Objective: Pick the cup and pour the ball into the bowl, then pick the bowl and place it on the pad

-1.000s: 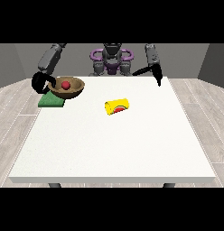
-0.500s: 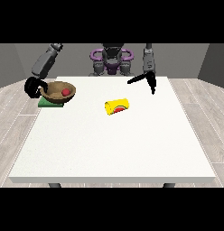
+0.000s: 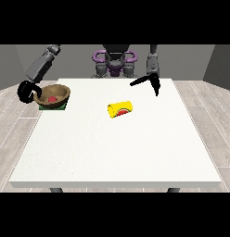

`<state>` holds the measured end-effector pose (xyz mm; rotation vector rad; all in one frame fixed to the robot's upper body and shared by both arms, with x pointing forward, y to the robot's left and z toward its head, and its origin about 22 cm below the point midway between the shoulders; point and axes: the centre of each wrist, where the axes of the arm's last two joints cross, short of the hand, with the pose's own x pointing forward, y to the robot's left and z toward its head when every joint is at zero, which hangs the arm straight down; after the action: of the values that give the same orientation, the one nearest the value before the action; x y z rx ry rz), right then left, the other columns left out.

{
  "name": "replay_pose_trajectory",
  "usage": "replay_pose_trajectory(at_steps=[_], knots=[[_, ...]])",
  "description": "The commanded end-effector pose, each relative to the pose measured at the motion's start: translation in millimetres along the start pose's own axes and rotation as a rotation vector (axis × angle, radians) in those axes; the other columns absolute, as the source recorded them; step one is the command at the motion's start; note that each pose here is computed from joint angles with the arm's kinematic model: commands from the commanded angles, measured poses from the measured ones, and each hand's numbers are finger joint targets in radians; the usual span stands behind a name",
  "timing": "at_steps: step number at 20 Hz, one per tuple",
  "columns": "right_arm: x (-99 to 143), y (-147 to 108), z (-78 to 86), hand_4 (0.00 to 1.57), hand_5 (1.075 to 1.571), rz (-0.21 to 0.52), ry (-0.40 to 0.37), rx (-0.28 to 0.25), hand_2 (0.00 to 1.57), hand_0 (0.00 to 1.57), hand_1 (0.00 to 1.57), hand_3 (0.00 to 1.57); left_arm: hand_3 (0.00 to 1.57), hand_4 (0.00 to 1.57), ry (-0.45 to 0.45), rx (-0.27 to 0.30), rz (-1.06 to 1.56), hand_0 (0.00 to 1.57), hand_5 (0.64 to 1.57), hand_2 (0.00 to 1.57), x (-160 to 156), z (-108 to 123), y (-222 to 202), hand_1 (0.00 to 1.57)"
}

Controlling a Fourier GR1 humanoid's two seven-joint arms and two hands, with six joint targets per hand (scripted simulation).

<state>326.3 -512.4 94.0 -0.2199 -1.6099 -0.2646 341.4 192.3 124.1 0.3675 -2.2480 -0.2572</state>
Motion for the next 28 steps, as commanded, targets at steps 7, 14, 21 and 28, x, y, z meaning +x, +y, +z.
replay_pose_trajectory(at_steps=[7, 14, 21, 28], knots=[[3.0, -6.1, -0.7, 0.78, 1.569, -0.07, 0.064, -0.015, 1.57, 1.57, 1.57, 0.0, 0.0, 0.0, 0.045, -0.009, 0.027, 0.0, 1.566, 0.0, 11.1, 13.1, 4.5, 0.0], [-8.2, -13.2, 8.3, 0.73, 1.57, -0.024, 0.118, 0.051, 1.57, 1.57, 1.57, 1.04, 0.0, 0.0, 0.065, -0.015, 0.047, 0.0, 1.566, 0.0, 15.8, 9.5, 18.1, 0.0], [1.1, -24.1, 11.1, 0.65, 1.552, 0.117, 0.165, 0.014, 1.57, 1.57, 1.57, 1.32, 0.0, 0.0, 0.0, -0.002, 0.04, 0.0, 1.565, 0.0, 24.2, 12.1, 18.4, 0.0], [31.4, -45.0, 13.1, 0.0, 1.481, 0.2, 0.105, -0.126, 0.43, 0.0, 0.0, 0.33, 0.0, 0.0, 0.017, 0.026, 0.026, 0.0, 1.566, 0.0, 25.8, 15.7, 24.1, 0.0]])
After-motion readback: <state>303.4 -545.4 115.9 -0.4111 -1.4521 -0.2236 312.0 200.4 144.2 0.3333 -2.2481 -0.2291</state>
